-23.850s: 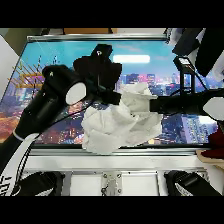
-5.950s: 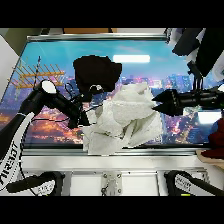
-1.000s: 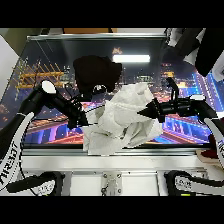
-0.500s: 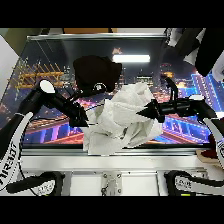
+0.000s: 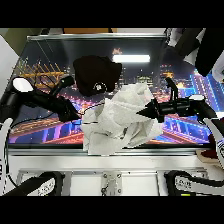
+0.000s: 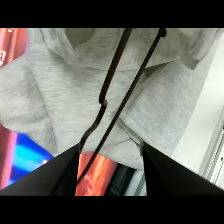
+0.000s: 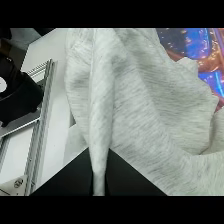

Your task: Fold the clothes and pants, and hang the long-sleeved shirts on hangers.

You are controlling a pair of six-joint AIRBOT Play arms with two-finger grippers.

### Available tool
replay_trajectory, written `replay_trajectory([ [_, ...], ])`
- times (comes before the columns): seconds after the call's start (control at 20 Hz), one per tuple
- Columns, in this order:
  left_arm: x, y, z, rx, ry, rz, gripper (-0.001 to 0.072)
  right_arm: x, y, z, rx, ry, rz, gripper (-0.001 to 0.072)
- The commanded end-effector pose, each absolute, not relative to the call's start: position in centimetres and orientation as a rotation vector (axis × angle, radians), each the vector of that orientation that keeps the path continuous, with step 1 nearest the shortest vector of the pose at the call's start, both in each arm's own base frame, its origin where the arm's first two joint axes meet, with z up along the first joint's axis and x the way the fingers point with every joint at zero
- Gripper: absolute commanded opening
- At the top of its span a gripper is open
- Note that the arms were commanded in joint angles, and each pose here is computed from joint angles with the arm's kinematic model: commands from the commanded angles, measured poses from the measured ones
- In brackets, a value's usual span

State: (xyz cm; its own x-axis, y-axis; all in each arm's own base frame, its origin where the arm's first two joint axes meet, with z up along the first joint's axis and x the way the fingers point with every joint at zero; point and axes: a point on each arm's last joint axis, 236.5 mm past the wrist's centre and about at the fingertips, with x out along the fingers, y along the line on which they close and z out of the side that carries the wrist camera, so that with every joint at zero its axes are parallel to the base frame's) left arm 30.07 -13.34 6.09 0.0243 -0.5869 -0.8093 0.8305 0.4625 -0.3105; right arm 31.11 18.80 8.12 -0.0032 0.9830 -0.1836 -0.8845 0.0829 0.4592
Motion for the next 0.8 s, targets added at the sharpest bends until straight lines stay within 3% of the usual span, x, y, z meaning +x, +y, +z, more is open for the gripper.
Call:
replay_trajectory([
  [0.0,31.9,-11.0,8.5,0.190,1.026,-0.921,0.0388,31.1,18.8,8.5,0.228,0.514,1.485,0.0008],
  [0.25,34.0,-5.1,12.7,-0.029,0.938,-0.566,0.0387,30.7,18.9,12.0,0.180,0.469,1.464,0.0007],
  [0.4,33.5,-3.3,13.1,-0.114,0.964,-0.448,0.0386,31.4,19.0,16.2,0.143,0.372,1.408,0.0007],
  [0.6,32.2,-5.0,9.9,-0.242,1.023,-0.391,0.0387,31.9,18.9,19.5,0.076,0.283,1.318,0.0007],
  [0.7,30.9,-7.8,7.2,-0.381,1.082,-0.398,0.0390,31.7,19.0,20.7,0.074,0.249,1.310,0.0007],
  [0.75,30.4,-9.6,6.1,-0.457,1.103,-0.418,0.0457,31.6,19.0,20.9,0.069,0.243,1.310,0.0007],
])
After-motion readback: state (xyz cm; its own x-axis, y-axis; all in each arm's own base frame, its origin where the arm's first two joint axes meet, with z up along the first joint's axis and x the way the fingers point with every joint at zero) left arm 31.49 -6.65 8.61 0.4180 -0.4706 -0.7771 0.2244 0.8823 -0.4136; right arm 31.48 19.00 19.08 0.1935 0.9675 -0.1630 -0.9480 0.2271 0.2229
